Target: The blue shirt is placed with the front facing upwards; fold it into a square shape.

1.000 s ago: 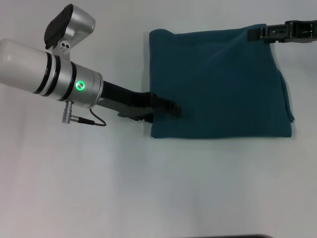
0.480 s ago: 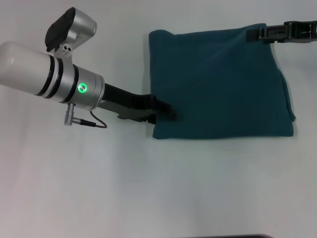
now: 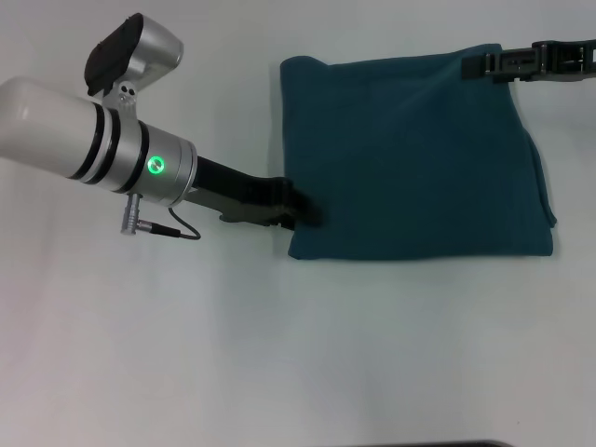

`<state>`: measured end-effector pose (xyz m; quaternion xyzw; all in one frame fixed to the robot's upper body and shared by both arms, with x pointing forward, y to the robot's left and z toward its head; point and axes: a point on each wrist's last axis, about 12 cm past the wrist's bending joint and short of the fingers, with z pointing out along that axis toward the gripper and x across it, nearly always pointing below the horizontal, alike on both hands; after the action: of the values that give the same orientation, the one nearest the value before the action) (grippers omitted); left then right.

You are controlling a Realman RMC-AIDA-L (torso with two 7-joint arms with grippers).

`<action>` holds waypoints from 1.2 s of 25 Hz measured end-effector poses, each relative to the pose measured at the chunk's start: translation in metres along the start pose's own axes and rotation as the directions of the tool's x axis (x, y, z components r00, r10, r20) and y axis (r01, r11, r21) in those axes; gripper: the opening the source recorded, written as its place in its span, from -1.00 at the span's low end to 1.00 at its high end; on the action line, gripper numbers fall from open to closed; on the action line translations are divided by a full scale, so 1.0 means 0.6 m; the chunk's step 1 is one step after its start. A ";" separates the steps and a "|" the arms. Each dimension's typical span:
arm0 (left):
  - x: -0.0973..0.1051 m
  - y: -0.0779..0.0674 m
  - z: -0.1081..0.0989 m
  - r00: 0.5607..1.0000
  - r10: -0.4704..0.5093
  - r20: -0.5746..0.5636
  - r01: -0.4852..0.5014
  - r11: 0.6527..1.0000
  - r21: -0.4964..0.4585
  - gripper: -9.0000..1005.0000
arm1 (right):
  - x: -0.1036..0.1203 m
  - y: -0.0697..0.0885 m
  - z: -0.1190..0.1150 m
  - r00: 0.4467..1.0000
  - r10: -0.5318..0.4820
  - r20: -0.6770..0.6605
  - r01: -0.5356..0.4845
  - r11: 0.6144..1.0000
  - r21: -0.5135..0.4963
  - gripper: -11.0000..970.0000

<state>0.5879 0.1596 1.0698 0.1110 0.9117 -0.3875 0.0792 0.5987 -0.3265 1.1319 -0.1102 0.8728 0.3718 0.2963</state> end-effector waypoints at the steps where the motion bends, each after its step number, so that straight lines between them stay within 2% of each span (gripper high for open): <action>1: 0.000 0.000 0.000 1.000 0.009 0.001 -0.009 1.000 -0.001 -0.24 | 0.000 0.000 0.000 1.000 0.000 0.000 0.000 1.000 0.000 0.86; 3: -0.001 -0.001 0.000 0.999 0.033 0.002 -0.033 0.999 -0.002 -0.35 | 0.000 0.000 0.000 1.000 -0.001 0.001 0.001 1.000 -0.001 0.86; 11: -0.009 -0.009 0.000 0.998 0.053 -0.020 -0.054 0.998 -0.017 -0.50 | -0.003 0.003 0.001 1.000 -0.011 0.002 0.011 1.000 -0.005 0.86; 17: -0.010 -0.004 -0.006 0.999 0.035 -0.007 -0.035 0.999 -0.018 -0.87 | -0.004 0.002 0.000 1.000 -0.014 0.001 0.014 1.000 -0.003 0.86; 30: 0.004 0.022 -0.036 0.998 -0.061 -0.028 0.061 0.998 -0.004 -0.89 | -0.014 0.009 0.006 0.999 -0.041 -0.012 0.041 0.999 -0.009 0.86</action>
<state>0.5875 0.1845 1.0752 0.0885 0.9163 -0.3866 0.0548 0.6045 -0.3207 1.1380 -0.1318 0.8705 0.3688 0.2980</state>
